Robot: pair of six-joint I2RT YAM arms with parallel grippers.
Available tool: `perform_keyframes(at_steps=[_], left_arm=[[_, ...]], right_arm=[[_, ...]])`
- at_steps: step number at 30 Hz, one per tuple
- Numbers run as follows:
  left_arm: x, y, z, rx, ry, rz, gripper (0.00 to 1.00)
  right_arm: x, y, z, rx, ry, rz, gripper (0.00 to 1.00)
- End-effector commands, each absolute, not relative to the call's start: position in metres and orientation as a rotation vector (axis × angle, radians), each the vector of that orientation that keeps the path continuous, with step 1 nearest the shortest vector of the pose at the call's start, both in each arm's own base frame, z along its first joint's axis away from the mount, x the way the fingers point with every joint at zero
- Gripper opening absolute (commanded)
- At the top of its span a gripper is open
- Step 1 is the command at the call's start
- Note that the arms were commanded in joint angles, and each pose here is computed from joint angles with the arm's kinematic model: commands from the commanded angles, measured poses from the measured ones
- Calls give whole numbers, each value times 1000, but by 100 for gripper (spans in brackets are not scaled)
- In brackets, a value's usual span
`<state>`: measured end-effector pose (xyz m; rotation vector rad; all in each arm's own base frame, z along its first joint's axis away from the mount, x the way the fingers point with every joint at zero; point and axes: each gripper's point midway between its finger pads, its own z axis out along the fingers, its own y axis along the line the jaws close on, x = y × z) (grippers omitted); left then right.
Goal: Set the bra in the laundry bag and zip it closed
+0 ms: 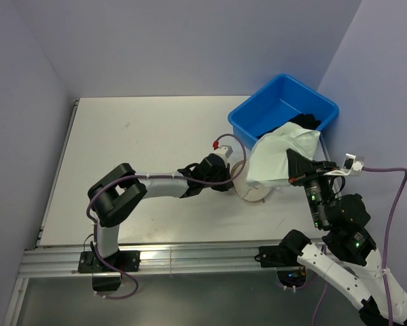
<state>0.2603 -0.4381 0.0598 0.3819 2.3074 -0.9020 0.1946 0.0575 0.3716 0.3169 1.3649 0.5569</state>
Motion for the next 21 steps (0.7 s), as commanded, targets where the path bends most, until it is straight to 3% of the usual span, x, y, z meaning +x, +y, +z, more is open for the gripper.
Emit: perform_keyframes(at_steps=[1,13,18,21], left_arm=[[271,-442,84,358,2230,-903,0],[275,-341,111,136,2137,-749,0],[253,-358,133,240,2114,-902,0],[250,-381,143,261,2101,-984,10]], right_arm=[[200,72,368,283,1384,591,0],[219,143,358,90,1489,755,0],[225,133,364,145,1482,705,0],[222,106,376,238,1426,634,0]])
